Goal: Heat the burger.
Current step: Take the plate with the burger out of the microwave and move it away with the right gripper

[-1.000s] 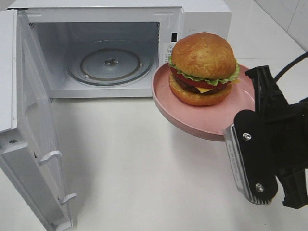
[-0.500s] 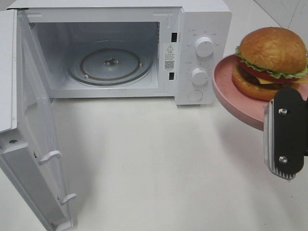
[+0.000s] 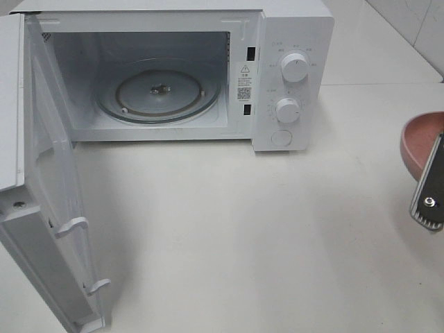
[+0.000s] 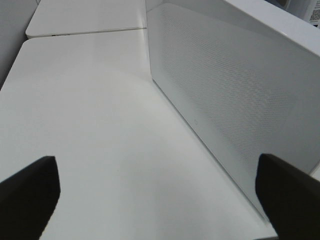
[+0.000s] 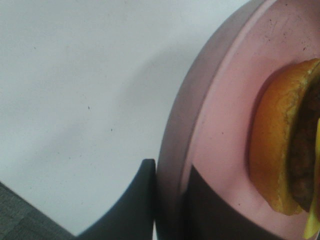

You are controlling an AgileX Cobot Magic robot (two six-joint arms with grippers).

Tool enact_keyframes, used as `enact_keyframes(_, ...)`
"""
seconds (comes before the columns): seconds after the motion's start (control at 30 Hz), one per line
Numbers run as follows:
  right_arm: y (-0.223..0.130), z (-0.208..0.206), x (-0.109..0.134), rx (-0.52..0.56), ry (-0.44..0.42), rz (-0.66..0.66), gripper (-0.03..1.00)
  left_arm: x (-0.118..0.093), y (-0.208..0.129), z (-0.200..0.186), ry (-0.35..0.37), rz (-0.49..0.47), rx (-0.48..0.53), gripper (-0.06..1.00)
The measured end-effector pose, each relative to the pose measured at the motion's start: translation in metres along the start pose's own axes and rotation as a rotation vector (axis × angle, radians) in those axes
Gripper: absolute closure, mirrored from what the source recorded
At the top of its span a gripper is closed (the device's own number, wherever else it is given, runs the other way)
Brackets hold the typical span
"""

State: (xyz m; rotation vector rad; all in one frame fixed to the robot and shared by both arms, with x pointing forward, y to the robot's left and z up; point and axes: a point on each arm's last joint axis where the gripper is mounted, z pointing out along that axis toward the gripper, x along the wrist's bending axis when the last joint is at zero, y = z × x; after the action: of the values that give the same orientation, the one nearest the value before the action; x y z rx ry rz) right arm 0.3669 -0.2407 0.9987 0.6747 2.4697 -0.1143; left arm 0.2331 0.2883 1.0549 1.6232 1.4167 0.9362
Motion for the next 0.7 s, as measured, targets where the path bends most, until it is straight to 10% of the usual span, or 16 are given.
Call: enact_keyframes(0.7,0.014,0.03,0.004,0.19,-0.099,0.439,0.87,0.0,0.0,0.0,0.0,0.0,0.0,-0.04)
